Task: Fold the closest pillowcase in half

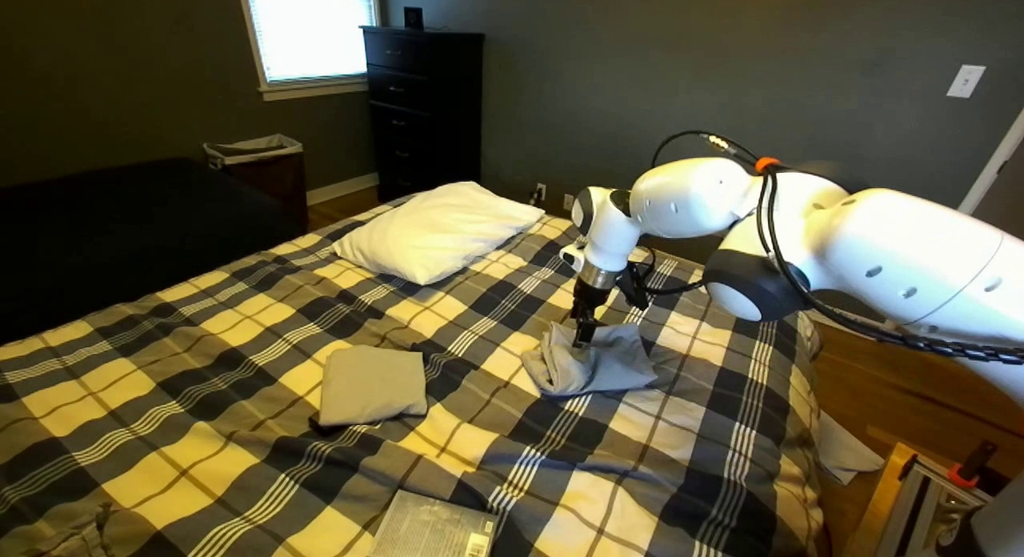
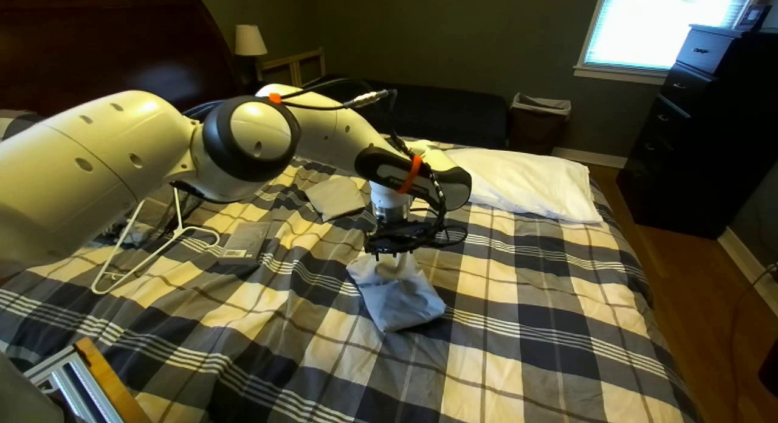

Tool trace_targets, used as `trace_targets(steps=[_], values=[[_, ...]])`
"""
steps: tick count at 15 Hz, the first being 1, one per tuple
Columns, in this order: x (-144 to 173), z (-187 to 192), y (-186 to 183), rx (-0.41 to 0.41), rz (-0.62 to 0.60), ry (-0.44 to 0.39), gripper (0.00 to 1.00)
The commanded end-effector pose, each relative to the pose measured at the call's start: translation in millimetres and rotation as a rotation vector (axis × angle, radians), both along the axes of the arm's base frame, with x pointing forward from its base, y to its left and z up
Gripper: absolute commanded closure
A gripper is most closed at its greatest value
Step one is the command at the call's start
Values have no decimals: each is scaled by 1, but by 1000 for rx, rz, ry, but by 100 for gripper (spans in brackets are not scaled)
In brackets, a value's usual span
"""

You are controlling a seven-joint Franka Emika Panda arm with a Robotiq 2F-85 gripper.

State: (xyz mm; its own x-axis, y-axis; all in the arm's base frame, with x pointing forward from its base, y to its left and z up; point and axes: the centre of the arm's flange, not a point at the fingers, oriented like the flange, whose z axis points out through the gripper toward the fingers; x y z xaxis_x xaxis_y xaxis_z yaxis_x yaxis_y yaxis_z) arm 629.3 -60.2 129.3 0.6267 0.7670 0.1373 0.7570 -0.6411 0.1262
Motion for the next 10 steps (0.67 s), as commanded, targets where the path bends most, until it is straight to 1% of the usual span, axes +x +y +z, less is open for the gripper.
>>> trace_targets(steps=[1, 2, 6, 7, 8, 9, 10], values=[[-53, 21, -9, -4, -3, 77, 0], [-58, 18, -15, -32, -28, 114, 0], [-86, 1, -36, -101, -87, 242, 0], [-92, -5, -41, -118, -98, 258, 0], [-94, -13, -43, -152, -107, 260, 0], [-92, -23, -45, -159, -130, 235, 0], [-80, -36, -44, -160, -180, 174, 0]])
